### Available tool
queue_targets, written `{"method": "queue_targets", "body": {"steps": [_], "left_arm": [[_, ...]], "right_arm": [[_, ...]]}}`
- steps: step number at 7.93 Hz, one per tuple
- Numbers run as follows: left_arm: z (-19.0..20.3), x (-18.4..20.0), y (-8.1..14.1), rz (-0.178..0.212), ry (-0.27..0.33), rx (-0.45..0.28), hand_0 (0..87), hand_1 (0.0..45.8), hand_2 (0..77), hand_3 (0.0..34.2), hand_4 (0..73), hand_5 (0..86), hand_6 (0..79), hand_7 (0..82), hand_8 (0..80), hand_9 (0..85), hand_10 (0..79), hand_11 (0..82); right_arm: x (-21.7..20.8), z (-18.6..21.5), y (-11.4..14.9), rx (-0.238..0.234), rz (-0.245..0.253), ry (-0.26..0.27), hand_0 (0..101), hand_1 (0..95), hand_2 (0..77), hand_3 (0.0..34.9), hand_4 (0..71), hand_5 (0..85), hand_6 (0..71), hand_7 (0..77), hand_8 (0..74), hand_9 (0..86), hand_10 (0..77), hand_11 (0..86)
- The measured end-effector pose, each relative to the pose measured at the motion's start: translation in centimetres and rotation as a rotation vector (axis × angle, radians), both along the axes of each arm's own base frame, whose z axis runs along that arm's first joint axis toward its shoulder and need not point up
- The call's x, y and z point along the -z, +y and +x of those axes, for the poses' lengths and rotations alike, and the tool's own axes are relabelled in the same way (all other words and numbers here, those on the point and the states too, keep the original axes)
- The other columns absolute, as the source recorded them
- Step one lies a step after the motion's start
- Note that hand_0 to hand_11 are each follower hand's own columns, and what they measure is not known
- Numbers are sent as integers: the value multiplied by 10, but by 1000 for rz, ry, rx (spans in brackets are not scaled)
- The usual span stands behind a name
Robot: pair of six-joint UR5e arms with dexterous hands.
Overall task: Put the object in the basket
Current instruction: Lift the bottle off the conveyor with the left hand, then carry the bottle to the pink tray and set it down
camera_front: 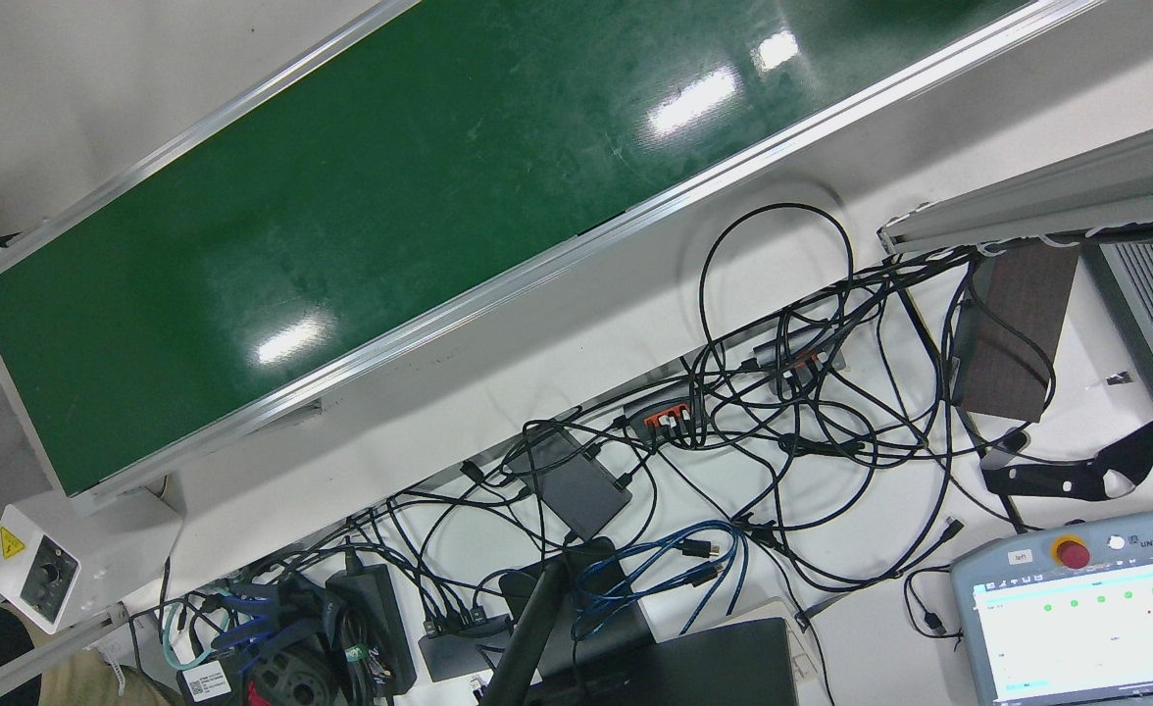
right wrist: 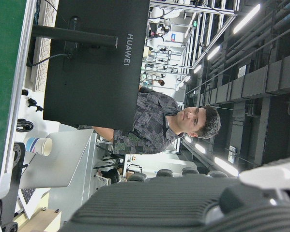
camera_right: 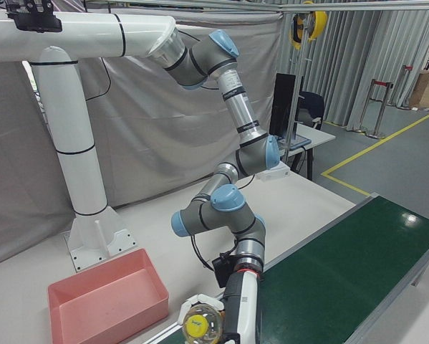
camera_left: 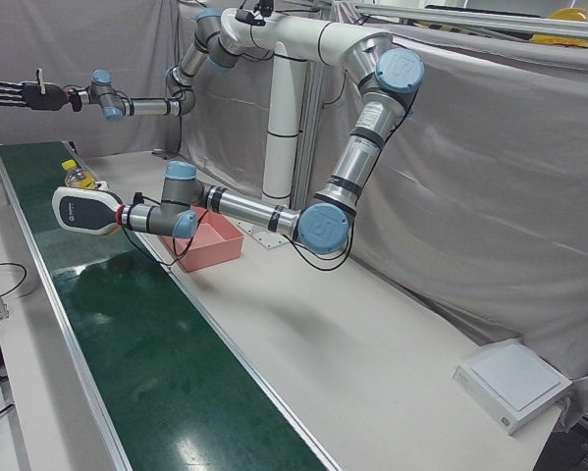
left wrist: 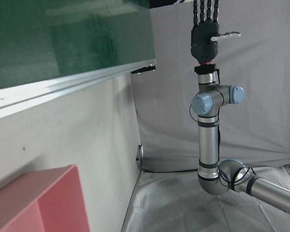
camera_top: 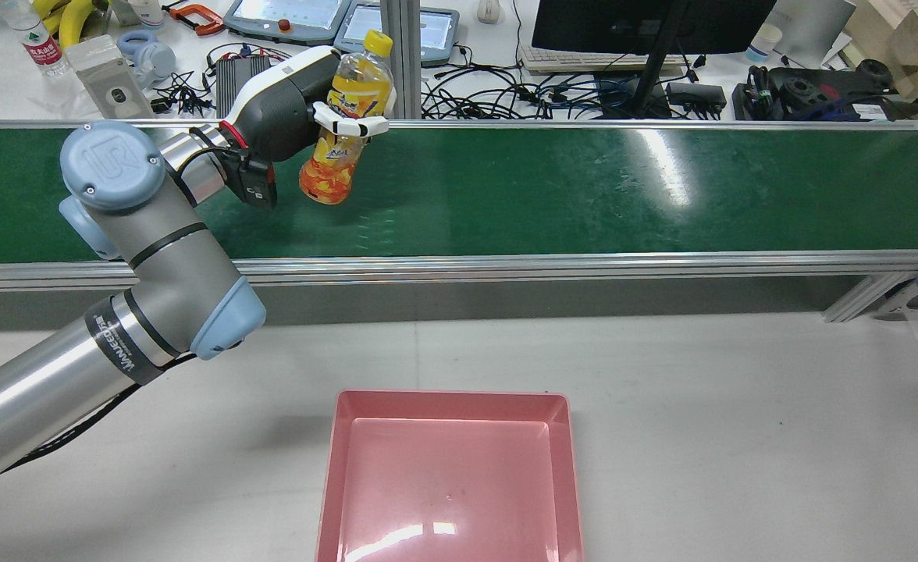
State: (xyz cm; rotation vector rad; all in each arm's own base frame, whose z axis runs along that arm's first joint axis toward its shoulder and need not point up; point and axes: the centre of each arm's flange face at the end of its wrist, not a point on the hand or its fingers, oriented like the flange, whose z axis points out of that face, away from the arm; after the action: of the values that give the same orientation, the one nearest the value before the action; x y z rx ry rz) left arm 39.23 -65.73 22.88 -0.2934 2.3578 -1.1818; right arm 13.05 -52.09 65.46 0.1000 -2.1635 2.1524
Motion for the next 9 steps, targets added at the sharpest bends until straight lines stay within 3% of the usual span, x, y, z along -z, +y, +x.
{"method": "queue_targets", "body": {"steps": [3,5,6,8,9], "left_arm": [[37,56,56,79,82,-94,504,22,469,0,627,447,660,589,704,709,693,704],[70,77,110,117,129,-179,505,22,469,0,627,447,660,589,704,709,698,704],[95,76,138,124,141,-231,505,22,469,0,627,447,660,589,693,567,693,704],[150,68,199,151,163,-332,505,22,469,0,622,447,644,595,687,698,693,704],[177,66,233,175,157,-371,505,22,469,0,622,447,644,595,687,698,693,704]], "right_arm": [[1,0,0,0,1,-1,3,0,5,3,0,0,0,5,0,0,0,0],[1,0,0,0,1,-1,3,0,5,3,0,0,0,5,0,0,0,0],[1,0,0,0,1,0,3,0,5,2,0,0,0,5,0,0,0,0],[1,0,0,0,1,0,2,0,5,3,0,0,0,5,0,0,0,0],[1,0,0,0,1,-1,3,0,5,3,0,0,0,5,0,0,0,0]]}}
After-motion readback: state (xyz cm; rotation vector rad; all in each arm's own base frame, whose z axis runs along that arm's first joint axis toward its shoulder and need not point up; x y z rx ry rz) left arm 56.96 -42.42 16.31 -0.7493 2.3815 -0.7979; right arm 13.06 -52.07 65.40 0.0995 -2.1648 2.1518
